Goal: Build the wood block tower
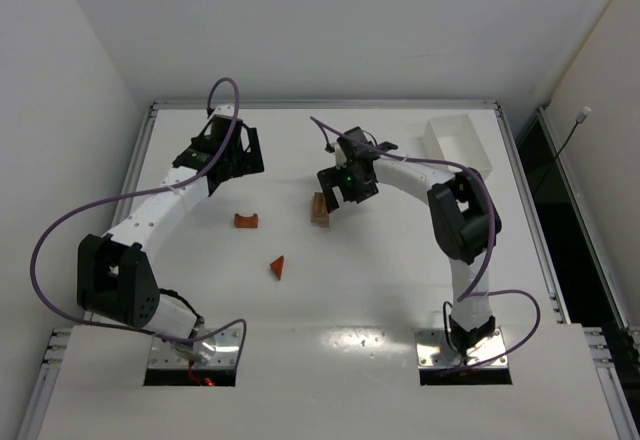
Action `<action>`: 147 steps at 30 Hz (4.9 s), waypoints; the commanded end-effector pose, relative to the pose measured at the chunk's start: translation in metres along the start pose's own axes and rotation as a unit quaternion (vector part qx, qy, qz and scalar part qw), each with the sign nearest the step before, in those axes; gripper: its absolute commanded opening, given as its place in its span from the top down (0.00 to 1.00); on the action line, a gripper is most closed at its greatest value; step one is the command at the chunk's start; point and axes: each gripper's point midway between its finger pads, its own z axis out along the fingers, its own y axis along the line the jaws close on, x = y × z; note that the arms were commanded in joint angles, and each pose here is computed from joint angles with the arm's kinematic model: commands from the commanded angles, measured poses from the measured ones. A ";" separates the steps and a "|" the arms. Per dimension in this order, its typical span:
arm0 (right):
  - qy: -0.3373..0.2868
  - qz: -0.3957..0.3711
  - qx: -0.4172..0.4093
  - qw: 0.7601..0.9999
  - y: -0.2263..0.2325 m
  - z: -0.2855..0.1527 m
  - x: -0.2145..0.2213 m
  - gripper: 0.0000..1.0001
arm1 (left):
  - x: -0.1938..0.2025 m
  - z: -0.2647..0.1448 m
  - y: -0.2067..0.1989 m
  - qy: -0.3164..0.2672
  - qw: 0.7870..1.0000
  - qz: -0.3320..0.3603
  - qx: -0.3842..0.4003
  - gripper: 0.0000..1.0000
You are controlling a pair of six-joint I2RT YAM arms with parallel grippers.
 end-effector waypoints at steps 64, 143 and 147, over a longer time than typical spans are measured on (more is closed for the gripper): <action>-0.130 -0.057 0.193 0.971 -0.113 -0.168 -0.017 0.12 | 0.156 0.051 0.004 0.242 0.970 0.029 0.027 0.22; -0.436 -0.215 -0.292 0.824 0.092 -0.231 -0.070 0.24 | 0.024 -0.101 -0.078 0.332 0.626 -0.215 0.672 1.00; -0.446 -0.207 -0.333 0.804 0.115 -0.233 -0.075 0.24 | 0.016 -0.113 -0.078 0.320 0.630 -0.202 0.679 1.00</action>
